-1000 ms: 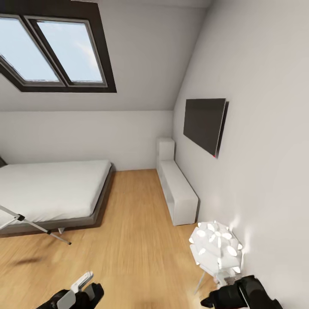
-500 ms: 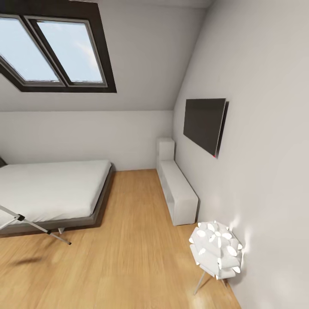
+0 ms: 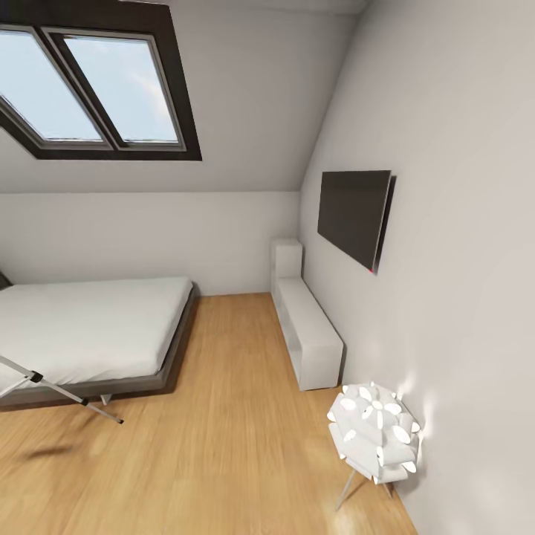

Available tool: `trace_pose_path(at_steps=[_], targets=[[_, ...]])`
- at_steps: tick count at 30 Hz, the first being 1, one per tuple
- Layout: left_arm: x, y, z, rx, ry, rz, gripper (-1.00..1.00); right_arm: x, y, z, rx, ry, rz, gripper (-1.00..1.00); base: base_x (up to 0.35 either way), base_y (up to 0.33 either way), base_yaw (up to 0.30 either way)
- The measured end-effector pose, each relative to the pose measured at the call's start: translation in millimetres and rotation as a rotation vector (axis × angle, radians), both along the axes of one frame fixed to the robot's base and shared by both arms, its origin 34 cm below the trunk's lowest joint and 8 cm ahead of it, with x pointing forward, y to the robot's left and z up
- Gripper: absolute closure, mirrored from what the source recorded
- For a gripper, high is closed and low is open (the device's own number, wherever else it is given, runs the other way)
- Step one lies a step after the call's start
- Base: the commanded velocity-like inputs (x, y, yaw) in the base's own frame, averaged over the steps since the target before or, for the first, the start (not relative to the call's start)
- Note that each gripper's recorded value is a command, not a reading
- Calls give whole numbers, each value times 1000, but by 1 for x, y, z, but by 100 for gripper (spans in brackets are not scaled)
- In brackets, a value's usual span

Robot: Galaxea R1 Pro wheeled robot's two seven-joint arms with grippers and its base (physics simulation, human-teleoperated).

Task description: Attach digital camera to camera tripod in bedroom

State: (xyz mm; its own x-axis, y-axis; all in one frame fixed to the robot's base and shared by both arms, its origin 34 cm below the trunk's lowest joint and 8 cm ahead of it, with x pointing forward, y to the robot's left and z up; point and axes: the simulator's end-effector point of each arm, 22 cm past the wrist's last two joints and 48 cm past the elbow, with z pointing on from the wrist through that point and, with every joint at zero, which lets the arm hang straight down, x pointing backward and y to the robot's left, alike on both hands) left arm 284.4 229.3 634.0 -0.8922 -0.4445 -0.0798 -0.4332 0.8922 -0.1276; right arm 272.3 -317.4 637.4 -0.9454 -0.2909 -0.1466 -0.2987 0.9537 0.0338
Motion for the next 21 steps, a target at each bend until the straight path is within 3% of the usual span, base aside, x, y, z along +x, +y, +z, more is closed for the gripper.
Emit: trace_pose_path(at_steps=[21], targets=[[4, 3, 0, 15, -25, -1, 100, -2, -7, 0, -17, 6, -13, -100, -21, 0, 0]])
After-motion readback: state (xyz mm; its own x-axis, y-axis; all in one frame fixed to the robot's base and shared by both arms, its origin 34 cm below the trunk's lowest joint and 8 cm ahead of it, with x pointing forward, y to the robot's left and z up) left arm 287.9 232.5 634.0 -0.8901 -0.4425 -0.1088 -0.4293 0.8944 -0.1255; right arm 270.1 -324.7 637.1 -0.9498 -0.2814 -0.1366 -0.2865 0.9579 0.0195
